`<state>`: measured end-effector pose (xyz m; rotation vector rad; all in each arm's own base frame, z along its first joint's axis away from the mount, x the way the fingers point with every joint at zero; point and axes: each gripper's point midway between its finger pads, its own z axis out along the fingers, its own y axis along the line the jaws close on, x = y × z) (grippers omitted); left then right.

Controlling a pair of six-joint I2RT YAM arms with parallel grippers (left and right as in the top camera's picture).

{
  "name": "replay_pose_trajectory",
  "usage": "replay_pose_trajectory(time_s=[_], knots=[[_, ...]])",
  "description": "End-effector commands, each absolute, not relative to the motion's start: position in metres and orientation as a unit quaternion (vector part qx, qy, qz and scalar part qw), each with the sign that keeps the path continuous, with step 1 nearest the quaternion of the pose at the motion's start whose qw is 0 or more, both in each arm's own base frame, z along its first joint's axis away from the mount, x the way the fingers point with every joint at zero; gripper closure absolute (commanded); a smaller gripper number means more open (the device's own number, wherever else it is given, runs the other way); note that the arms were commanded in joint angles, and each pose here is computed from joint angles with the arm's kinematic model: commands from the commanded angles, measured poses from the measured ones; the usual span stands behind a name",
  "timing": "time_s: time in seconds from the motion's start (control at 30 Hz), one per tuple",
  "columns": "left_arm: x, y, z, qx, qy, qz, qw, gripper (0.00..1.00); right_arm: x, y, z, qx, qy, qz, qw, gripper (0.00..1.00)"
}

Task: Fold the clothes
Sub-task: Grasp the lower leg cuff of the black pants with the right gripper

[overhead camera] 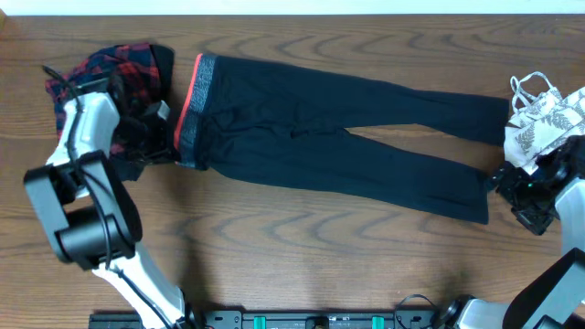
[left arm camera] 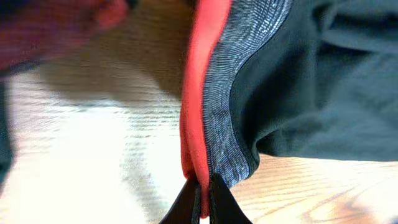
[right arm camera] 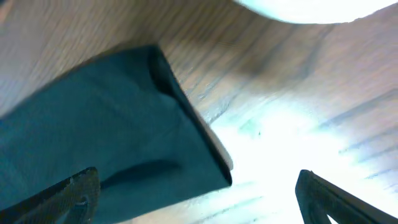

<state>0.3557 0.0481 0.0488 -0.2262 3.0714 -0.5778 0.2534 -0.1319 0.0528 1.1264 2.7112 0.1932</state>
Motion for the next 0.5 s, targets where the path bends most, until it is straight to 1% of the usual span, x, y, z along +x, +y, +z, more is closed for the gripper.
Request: replay_pose_trajectory(time_s=[0.0,0.07,0.13,0.17,0.2,0.23,0.27,0.33,0.47], knots=[[0.357,0.05,0.062,-0.083,0.978,-0.188,0.021,0.94,0.248,-0.116,0.039,0.358,0.922,0.116,0.089,0.07],[0.357,0.05,0.063,-0.083,0.978,-0.188,0.022,0.94,0.242,-0.11,0.029,0.36,0.92,0.13,0.083,0.14],[0.357,0.05,0.063,-0.083,0.978,-0.188,0.022,0.94,0.236,-0.108,0.02,0.366,0.918,0.133,0.08,0.24],[0.357,0.05,0.063,-0.083,0.978,-0.188,0.022,0.94,0.233,-0.106,0.015,0.369,0.916,0.136,0.08,0.44],[0.357,0.05,0.063,-0.083,0.978,-0.188,0.022,0.94,0.231,-0.106,0.012,0.372,0.915,0.137,0.079,0.59],[0.357,0.05,0.063,-0.083,0.978,-0.188,0.022,0.94,0.227,-0.105,0.008,0.38,0.912,0.137,0.076,0.69],[0.357,0.05,0.063,-0.083,0.978,-0.188,0.022,0.94,0.224,-0.105,0.006,0.384,0.91,0.138,0.073,0.68],[0.357,0.05,0.063,-0.083,0.978,-0.188,0.022,0.94,0.22,-0.104,0.001,0.388,0.908,0.138,0.071,0.59],[0.357,0.05,0.063,-0.083,0.978,-0.188,0.022,0.94,0.218,-0.104,-0.003,0.39,0.908,0.137,0.074,0.57]])
